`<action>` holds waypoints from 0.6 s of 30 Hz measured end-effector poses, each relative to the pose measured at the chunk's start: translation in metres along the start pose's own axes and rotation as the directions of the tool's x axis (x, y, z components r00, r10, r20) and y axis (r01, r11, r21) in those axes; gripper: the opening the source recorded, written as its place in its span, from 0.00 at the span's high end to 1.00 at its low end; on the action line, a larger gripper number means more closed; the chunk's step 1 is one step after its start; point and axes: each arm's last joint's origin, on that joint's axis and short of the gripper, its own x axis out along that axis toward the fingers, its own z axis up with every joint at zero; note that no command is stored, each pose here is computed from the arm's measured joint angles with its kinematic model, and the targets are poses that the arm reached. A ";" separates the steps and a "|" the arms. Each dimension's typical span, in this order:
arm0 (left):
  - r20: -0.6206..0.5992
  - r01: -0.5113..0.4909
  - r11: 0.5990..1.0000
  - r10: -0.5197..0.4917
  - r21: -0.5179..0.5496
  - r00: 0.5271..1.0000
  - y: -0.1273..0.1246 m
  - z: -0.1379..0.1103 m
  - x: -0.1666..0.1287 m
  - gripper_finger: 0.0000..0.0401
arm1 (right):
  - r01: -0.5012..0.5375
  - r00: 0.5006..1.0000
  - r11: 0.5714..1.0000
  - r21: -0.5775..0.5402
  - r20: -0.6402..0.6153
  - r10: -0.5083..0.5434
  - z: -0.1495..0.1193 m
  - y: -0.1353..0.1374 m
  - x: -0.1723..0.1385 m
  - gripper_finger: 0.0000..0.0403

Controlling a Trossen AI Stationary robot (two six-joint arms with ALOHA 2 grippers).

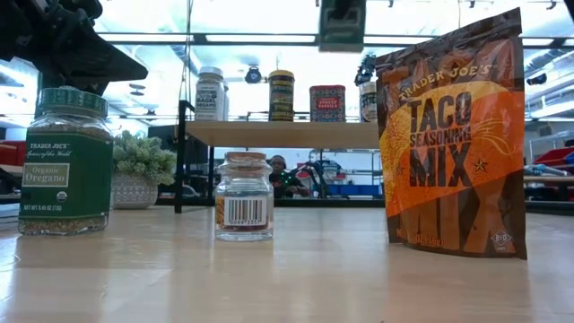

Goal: Shelf spices
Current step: Put the black seasoning can on the shelf aligned with the red seasoning can

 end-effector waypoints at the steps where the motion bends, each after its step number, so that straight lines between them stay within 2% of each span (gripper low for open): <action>1: 0.000 0.000 1.000 0.000 0.000 1.000 0.000 0.000 0.000 1.00 | 0.005 1.000 1.000 0.015 0.012 -0.005 -0.004 -0.008 -0.008 0.72; 6: 0.000 0.000 1.000 0.000 0.000 1.000 0.000 0.000 0.000 1.00 | 0.027 0.998 0.996 0.087 0.058 -0.032 -0.014 -0.047 -0.028 0.72; 10: -0.001 0.000 1.000 0.000 0.001 1.000 0.000 0.000 0.000 1.00 | 0.041 0.999 0.992 0.117 0.023 -0.043 -0.019 -0.072 -0.021 0.72; 15: -0.013 0.015 1.000 -0.015 0.007 1.000 0.000 -0.001 0.000 1.00 | 0.025 0.998 0.993 0.117 -0.065 -0.017 -0.032 -0.081 -0.002 0.72; 18: -0.014 0.014 1.000 -0.014 0.009 1.000 0.000 -0.001 0.000 1.00 | 0.001 1.000 0.994 0.110 -0.029 0.002 -0.044 -0.078 0.005 0.72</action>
